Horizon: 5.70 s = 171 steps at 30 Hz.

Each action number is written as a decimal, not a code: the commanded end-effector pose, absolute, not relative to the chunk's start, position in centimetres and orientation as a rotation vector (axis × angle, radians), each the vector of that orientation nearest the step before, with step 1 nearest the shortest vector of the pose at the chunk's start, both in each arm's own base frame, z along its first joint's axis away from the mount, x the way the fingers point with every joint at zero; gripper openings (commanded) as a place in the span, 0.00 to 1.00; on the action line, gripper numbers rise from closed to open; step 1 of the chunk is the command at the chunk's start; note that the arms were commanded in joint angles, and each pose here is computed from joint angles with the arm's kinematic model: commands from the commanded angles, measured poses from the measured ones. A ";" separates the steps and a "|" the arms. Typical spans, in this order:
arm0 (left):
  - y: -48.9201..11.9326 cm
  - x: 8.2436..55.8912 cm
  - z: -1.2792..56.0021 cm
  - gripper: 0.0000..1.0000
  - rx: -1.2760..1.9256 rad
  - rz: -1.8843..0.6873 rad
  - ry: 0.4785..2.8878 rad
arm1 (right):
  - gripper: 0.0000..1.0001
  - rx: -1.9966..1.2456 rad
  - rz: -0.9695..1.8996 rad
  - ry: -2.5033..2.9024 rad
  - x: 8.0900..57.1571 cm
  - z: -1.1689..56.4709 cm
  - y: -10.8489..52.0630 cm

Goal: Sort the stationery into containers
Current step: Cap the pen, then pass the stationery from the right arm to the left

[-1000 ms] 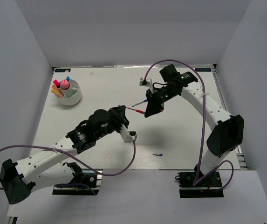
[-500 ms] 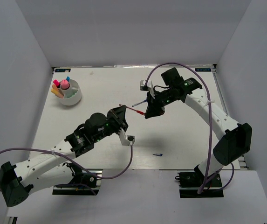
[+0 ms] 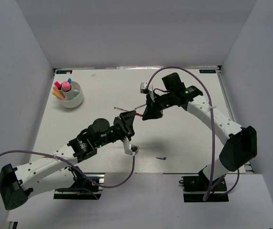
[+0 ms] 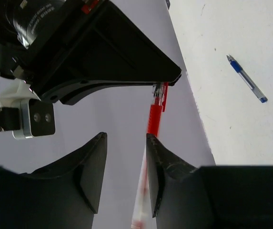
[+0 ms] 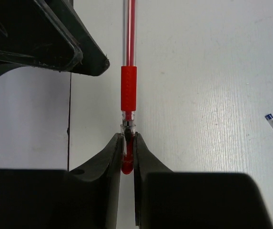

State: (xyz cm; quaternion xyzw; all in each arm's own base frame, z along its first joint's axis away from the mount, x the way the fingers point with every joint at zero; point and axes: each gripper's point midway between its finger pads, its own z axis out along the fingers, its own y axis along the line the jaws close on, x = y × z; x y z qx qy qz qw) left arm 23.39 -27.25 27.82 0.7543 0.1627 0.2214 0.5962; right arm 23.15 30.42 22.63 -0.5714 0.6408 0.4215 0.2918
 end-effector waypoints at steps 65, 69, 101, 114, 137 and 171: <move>-21.5 38.1 41.9 0.59 -0.057 -1.536 1.616 | 0.00 -1.045 0.973 1.622 29.1 30.5 28.2; -22.0 38.4 41.1 0.60 -0.075 -1.552 1.639 | 0.00 -1.048 0.981 1.609 29.4 30.9 28.6; -25.2 38.4 36.6 0.53 -0.107 -1.602 1.750 | 0.00 -1.132 1.033 1.559 28.3 31.2 31.0; -25.4 37.5 36.6 0.41 -0.104 -1.616 1.757 | 0.00 -1.074 1.037 1.617 28.9 30.5 30.9; -26.3 37.4 37.8 0.00 -0.010 -1.589 1.708 | 0.00 -1.008 1.103 1.621 29.3 31.5 31.8; -31.0 32.6 33.4 0.00 0.099 -1.604 1.851 | 0.00 -0.930 1.094 1.549 31.0 34.7 32.4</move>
